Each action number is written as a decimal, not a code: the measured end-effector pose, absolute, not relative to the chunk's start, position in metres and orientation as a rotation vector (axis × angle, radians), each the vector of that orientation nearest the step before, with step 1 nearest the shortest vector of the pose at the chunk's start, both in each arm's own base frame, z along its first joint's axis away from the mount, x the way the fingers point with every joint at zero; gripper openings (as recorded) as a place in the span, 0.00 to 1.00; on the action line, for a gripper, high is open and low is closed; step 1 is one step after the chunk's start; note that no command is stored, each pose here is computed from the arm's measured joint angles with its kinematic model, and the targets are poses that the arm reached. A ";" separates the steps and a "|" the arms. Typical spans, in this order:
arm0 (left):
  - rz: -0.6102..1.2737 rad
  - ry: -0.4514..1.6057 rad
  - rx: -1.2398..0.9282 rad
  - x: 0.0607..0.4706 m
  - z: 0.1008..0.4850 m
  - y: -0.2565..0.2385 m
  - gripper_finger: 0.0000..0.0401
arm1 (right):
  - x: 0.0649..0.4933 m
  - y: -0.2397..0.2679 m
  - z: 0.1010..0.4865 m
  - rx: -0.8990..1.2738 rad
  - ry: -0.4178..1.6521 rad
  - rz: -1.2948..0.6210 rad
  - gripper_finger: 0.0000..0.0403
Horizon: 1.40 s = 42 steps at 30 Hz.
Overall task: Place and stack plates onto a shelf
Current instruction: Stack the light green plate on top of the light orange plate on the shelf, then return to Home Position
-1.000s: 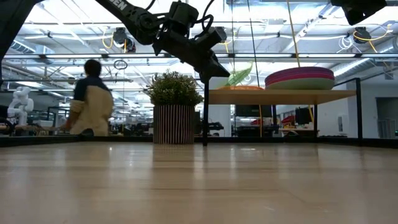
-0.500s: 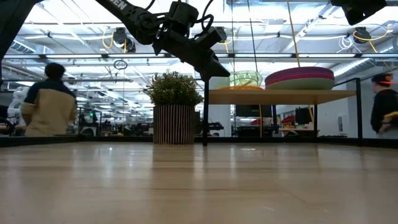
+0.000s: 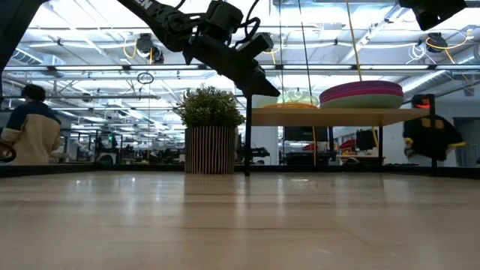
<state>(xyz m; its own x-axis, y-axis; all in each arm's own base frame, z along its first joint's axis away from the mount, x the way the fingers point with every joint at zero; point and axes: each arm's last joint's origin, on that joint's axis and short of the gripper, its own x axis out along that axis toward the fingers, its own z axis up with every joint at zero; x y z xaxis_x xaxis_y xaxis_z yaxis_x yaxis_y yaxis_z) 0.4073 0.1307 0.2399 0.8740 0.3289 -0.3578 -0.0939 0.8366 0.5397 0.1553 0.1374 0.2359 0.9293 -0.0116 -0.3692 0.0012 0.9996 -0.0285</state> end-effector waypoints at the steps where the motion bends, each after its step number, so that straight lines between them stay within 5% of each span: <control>1: 0.233 0.456 0.536 0.408 0.241 0.127 0.09 | 0.155 0.137 0.236 -0.028 0.378 -0.007 0.26; 15: 0.219 0.458 0.277 0.364 0.309 0.084 0.09 | 0.155 0.137 0.235 -0.046 0.379 -0.014 0.26; 21: 0.084 0.506 0.176 0.339 0.328 0.053 0.09 | 0.159 0.119 0.222 -0.147 0.343 -0.248 0.26; 29: 0.083 0.437 0.205 0.333 0.323 0.032 0.09 | 0.177 0.082 0.209 -0.129 0.382 -0.429 0.20; 37: 0.117 0.337 0.211 0.339 0.301 0.037 0.09 | 0.200 0.045 0.221 -0.175 0.345 -0.502 0.02; 42: 0.156 0.299 0.209 0.342 0.288 0.048 0.09 | 0.206 0.016 0.222 -0.211 0.370 -0.568 0.02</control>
